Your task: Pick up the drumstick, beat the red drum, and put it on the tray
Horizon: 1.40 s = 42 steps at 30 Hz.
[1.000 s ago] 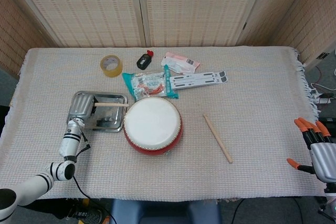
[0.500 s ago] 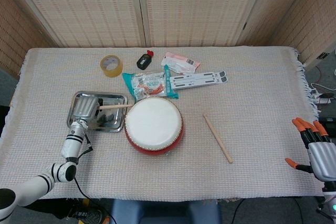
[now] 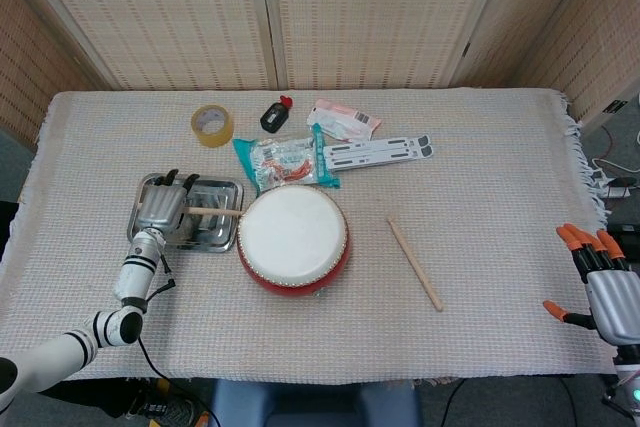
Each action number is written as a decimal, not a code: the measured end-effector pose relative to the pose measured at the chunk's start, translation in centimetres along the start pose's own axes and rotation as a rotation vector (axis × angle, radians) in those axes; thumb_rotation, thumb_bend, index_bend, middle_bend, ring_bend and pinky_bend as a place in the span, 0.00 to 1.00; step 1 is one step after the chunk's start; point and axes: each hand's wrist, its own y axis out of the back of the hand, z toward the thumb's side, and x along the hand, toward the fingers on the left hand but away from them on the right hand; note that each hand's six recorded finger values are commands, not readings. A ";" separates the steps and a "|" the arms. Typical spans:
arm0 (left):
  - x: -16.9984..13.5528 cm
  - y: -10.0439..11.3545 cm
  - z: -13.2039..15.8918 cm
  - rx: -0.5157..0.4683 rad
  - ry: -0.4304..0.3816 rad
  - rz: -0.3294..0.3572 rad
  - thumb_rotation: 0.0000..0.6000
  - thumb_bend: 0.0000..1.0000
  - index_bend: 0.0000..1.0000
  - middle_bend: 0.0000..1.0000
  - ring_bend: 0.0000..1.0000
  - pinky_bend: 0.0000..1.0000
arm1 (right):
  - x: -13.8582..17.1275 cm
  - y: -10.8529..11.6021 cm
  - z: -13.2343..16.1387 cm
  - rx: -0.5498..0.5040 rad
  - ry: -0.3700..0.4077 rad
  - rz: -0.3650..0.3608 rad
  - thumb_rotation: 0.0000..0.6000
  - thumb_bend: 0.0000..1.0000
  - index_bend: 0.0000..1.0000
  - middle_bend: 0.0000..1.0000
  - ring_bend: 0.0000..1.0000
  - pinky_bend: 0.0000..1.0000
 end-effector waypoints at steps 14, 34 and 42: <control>-0.9 0.3 -1.3 0.017 0.072 -0.006 1.00 0.25 0.00 0.00 0.00 0.00 | 0.1 0.1 0.1 -0.001 0.005 -0.005 1.00 0.00 0.07 0.05 0.00 0.00; -3.6 3.3 -3.6 -0.050 0.100 0.082 1.00 0.26 0.00 0.00 0.00 0.00 | 0.2 0.6 0.2 0.002 0.008 -0.019 1.00 0.00 0.07 0.05 0.00 0.00; -7.0 6.6 -6.7 -0.228 0.128 0.213 1.00 0.32 0.12 0.05 0.00 0.02 | -0.1 1.1 -0.1 0.004 0.004 -0.007 1.00 0.00 0.07 0.05 0.00 0.00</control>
